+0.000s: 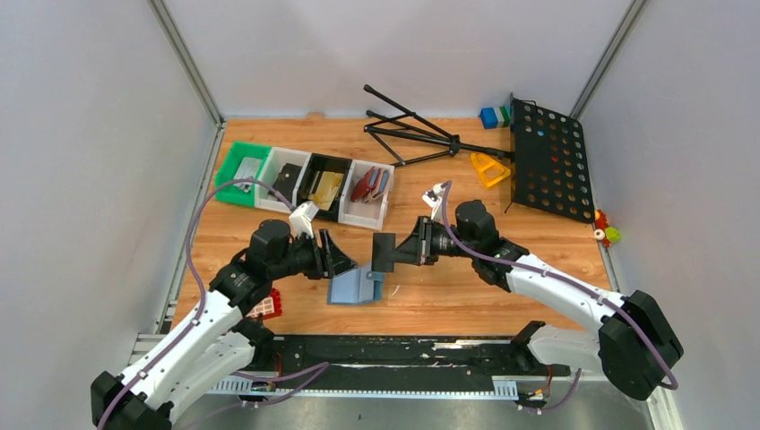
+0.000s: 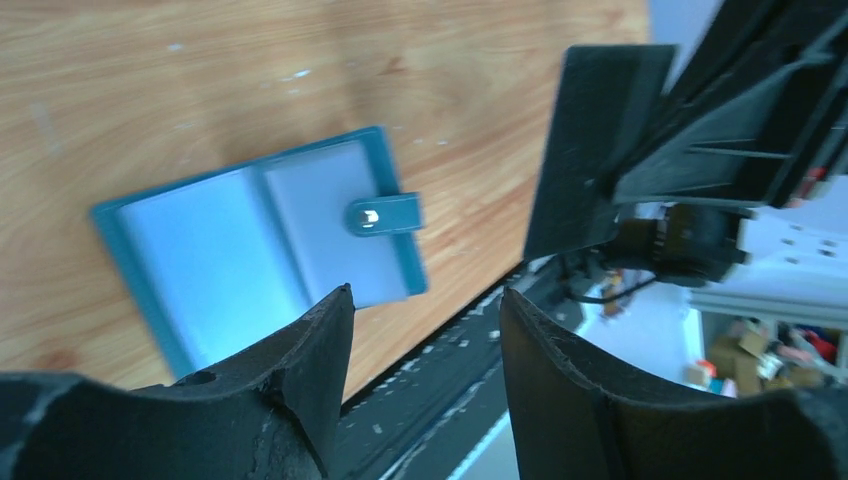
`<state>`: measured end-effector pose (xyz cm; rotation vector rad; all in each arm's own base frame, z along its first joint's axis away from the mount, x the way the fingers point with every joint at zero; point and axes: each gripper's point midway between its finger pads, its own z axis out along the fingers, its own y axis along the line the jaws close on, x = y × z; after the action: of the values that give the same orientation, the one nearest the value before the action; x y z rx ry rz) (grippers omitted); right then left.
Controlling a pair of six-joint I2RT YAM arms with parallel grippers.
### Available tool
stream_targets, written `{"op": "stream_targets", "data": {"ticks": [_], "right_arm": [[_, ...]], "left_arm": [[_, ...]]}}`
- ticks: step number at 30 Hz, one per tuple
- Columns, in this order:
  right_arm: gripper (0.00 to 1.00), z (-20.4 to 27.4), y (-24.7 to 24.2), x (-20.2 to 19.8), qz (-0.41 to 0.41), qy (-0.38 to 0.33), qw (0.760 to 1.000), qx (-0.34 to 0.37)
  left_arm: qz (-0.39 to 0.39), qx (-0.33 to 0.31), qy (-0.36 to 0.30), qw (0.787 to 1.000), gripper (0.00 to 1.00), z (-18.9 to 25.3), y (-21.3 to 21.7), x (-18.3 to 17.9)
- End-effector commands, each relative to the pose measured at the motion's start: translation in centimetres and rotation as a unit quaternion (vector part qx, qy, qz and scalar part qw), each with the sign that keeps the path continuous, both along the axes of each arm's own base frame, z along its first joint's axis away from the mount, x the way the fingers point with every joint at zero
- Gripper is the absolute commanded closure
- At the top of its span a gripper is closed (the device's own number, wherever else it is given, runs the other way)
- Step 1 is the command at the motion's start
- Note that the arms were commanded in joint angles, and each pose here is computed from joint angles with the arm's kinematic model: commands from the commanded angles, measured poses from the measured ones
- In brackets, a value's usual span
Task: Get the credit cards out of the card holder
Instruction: Place the card holder at the center of the board, then place the credit card in the storage box.
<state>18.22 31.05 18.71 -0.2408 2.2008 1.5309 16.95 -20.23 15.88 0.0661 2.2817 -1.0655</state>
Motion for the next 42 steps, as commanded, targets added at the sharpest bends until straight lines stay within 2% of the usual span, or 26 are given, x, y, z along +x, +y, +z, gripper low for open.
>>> {"op": "stream_targets", "data": {"ticks": [1, 7, 13, 18, 21, 23, 24, 25, 26, 29, 31, 32, 34, 36, 38, 40, 42], "right_arm": [[1.00, 4.6, 1.2, -1.2, 0.060, -0.032, 0.995, 0.074], [1.00, 6.0, 1.3, -2.2, 0.086, -0.030, 0.990, 0.106], [1.00, 7.0, 1.5, -3.2, 0.116, -0.020, 0.982, 0.146], [1.00, 6.6, 1.7, -3.0, 0.118, -0.016, 0.982, 0.144], [1.00, 6.5, 1.8, -2.8, 0.118, -0.015, 0.983, 0.143], [1.00, 6.5, 1.9, -2.8, 0.118, -0.015, 0.983, 0.142], [0.99, 6.4, 2.0, -2.7, 0.118, -0.016, 0.983, 0.141], [0.94, 6.3, 2.0, -2.6, 0.117, -0.016, 0.983, 0.139], [0.81, 6.2, 2.0, -2.6, 0.117, -0.017, 0.984, 0.137], [0.47, 5.8, 1.8, -2.1, 0.099, -0.031, 0.987, 0.124], [0.35, 5.2, 1.3, -1.2, 0.069, -0.048, 0.991, 0.100], [0.31, 4.3, 0.9, -0.9, 0.053, -0.046, 0.995, 0.073], [0.24, 3.6, 0.0, -0.1, 0.020, -0.066, 0.997, 0.033], [0.20, 2.9, -1.1, 0.6, -0.013, -0.080, 0.997, -0.002], [0.18, 2.6, -2.2, 1.2, -0.044, -0.096, 0.994, -0.026], [0.18, 2.1, -3.2, 1.0, -0.059, -0.099, 0.992, -0.046], [0.18, 2.0, -3.8, 1.0, -0.069, -0.104, 0.991, -0.056]], "left_arm": [[-0.060, -0.120, -0.034, 0.990, 0.41, 4.8, -3.0, -0.5], [-0.083, -0.203, -0.051, 0.974, 0.47, 7.9, -4.3, -0.8], [-0.092, -0.240, -0.045, 0.965, 0.55, 8.6, -4.8, -1.1], [-0.097, -0.260, -0.051, 0.959, 0.70, 9.3, -5.0, -1.1], [-0.098, -0.269, -0.054, 0.957, 0.75, 9.8, -5.0, -1.1], [-0.100, -0.274, -0.055, 0.955, 0.86, 10.1, -5.1, -1.1], [-0.101, -0.274, -0.055, 0.955, 0.96, 10.1, -5.1, -1.1], [-0.102, -0.270, -0.055, 0.956, 1.00, 10.1, -5.1, -1.0], [-0.100, -0.259, -0.056, 0.959, 1.00, 10.0, -5.1, -0.9], [-0.066, -0.192, -0.055, 0.978, 1.00, 8.5, -4.3, 0.5], [-0.026, -0.117, -0.049, 0.992, 1.00, 6.8, -2.7, 1.8], [-0.006, -0.055, -0.039, 0.998, 1.00, 5.1, -1.3, 2.3], [0.041, 0.040, -0.049, 0.997, 1.00, 4.6, 1.5, 4.0], [0.091, 0.137, -0.056, 0.985, 1.00, 4.0, 4.5, 5.6], [0.135, 0.220, -0.065, 0.964, 1.00, 4.0, 7.4, 7.1], [0.189, 0.312, -0.072, 0.928, 1.00, 4.0, 10.8, 8.8], [0.221, 0.373, -0.087, 0.897, 1.00, 4.7, 13.0, 10.3]]}}
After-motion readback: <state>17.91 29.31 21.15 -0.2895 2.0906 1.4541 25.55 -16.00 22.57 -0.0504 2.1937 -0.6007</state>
